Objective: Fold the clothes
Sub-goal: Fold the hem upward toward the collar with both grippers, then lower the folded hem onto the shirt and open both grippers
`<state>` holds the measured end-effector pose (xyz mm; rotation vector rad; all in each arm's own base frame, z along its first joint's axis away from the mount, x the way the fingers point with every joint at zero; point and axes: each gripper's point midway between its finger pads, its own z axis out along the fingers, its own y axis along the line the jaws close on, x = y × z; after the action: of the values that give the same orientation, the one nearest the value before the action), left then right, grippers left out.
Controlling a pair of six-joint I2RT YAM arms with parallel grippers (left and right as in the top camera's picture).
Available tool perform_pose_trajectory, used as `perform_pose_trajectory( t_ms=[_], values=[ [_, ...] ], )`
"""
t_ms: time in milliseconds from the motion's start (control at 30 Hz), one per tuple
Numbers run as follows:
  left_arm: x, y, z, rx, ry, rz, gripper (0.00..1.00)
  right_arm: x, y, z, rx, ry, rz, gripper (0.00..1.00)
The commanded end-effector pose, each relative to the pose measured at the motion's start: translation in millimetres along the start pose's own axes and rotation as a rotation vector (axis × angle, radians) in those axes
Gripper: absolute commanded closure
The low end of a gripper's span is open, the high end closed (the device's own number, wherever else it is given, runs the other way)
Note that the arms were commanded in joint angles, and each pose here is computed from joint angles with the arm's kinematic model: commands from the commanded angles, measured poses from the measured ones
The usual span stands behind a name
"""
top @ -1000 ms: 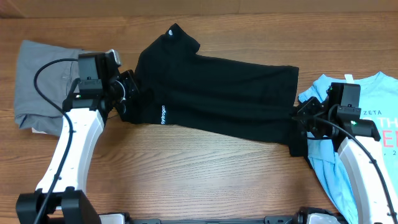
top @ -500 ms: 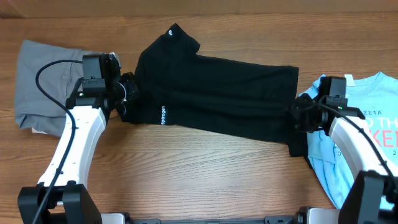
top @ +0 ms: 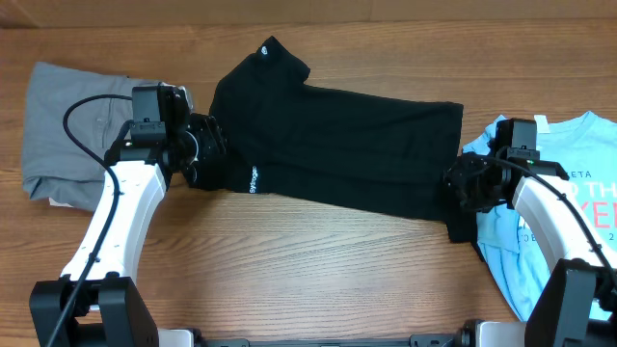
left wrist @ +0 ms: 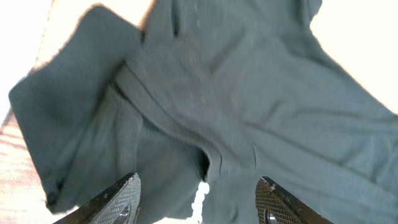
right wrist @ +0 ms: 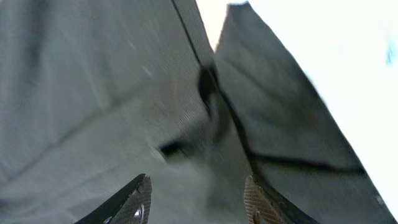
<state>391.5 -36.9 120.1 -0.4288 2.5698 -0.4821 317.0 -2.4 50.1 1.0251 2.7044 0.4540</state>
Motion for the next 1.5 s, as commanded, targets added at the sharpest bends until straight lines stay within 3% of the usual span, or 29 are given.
perform_pose_trajectory(
  t_ms=[0, 200, 267, 367, 433, 600, 767, 933, 1033, 1133, 1333, 1467],
  values=[
    [2.9, -12.7, -0.1, 0.036, 0.025, 0.062, 0.36, 0.3, 3.3, -10.6, -0.005, 0.004, -0.021, 0.48],
    [16.1, -8.2, 16.9, 0.009, 0.084, 0.076, 0.41, 16.7, -6.3, -11.2, 0.033, 0.071, -0.003, 0.56],
    [24.3, -7.4, 27.2, 0.015, 0.125, 0.065, 0.48, 20.1, -6.7, -11.5, 0.031, 0.087, -0.027, 0.64],
    [35.0, -17.3, 33.2, 0.088, 0.182, 0.052, 0.67, 19.4, -4.2, -12.1, 0.018, 0.087, -0.086, 0.71],
    [32.4, -22.6, 28.9, 0.109, 0.174, 0.055, 0.69, 16.8, 6.1, -15.8, -0.027, 0.087, -0.174, 0.73],
    [-7.6, -51.6, -8.3, 0.153, 0.07, 0.16, 0.55, -11.3, 50.7, -54.6, -0.135, 0.024, -0.226, 0.73],
    [-66.8, -87.6, -51.9, 0.18, -0.067, 0.277, 0.34, -59.5, 101.0, -109.1, -0.22, -0.138, -0.276, 0.58],
    [-101.9, -101.1, -49.1, 0.181, -0.11, 0.29, 0.32, -96.5, 120.7, -106.8, -0.238, -0.218, -0.264, 0.52],
    [-91.5, -98.1, -28.5, 0.195, -0.013, 0.272, 0.32, -90.2, 110.7, -71.8, -0.207, -0.109, -0.234, 0.52],
    [-58.6, -87.6, -19.2, 0.192, 0.14, 0.268, 0.29, -52.2, 86.4, -46.7, -0.141, 0.108, -0.198, 0.51],
    [-8.9, -29.5, -22.6, -0.07, 0.351, 0.254, 0.23, -9.2, 33.0, -42.1, 0.092, 0.286, -0.166, 0.38],
    [25.3, -4.6, -14.3, -0.14, 0.465, 0.217, 0.24, 26.4, 20.7, -26.8, 0.111, 0.4, -0.142, 0.38]
  ],
)
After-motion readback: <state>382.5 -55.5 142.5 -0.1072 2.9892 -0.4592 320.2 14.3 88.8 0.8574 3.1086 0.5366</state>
